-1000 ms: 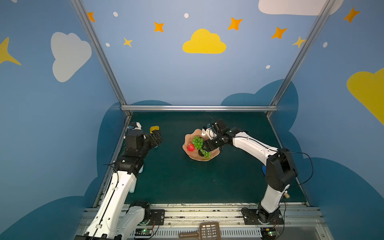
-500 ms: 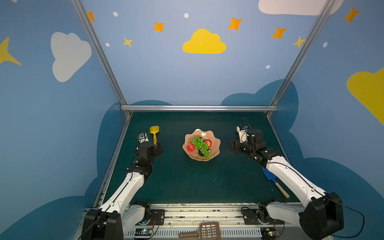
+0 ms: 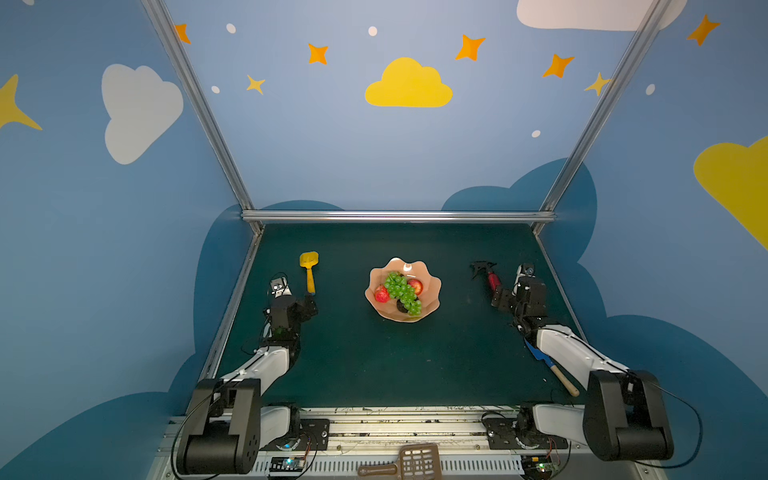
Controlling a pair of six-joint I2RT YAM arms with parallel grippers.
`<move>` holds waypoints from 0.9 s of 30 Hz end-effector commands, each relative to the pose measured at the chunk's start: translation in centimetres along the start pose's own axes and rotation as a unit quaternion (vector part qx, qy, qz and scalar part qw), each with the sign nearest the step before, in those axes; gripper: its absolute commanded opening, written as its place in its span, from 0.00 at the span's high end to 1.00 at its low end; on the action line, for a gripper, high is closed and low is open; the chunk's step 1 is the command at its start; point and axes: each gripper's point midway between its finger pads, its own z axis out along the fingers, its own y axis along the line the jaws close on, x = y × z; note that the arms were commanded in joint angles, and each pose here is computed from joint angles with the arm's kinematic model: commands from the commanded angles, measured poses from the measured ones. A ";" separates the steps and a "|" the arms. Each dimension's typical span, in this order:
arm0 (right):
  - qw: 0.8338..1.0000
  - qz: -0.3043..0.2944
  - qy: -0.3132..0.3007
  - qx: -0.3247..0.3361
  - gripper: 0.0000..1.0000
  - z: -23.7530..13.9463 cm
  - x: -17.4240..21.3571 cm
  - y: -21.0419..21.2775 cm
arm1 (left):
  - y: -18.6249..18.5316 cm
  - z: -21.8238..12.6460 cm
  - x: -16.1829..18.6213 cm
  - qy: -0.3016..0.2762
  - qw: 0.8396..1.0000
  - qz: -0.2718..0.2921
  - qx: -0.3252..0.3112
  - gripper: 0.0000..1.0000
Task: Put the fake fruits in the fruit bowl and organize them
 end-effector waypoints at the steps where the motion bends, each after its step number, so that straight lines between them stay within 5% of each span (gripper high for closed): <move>1: 0.999 0.001 -0.046 -0.010 0.09 0.5 -0.5 0.2 | -0.8 1.2 -1.7 -0.021 1.000 0.006 0.012 0.01; 5: 0.998 -0.017 -0.048 -0.034 0.10 1.5 0.3 1.4 | -1.4 4.0 -0.2 -0.010 1.000 -0.002 0.028 0.00; 27: 0.998 -0.026 -0.051 -0.041 0.09 1.7 0.9 1.9 | -1.0 3.7 -0.2 -0.009 1.000 0.008 0.000 0.01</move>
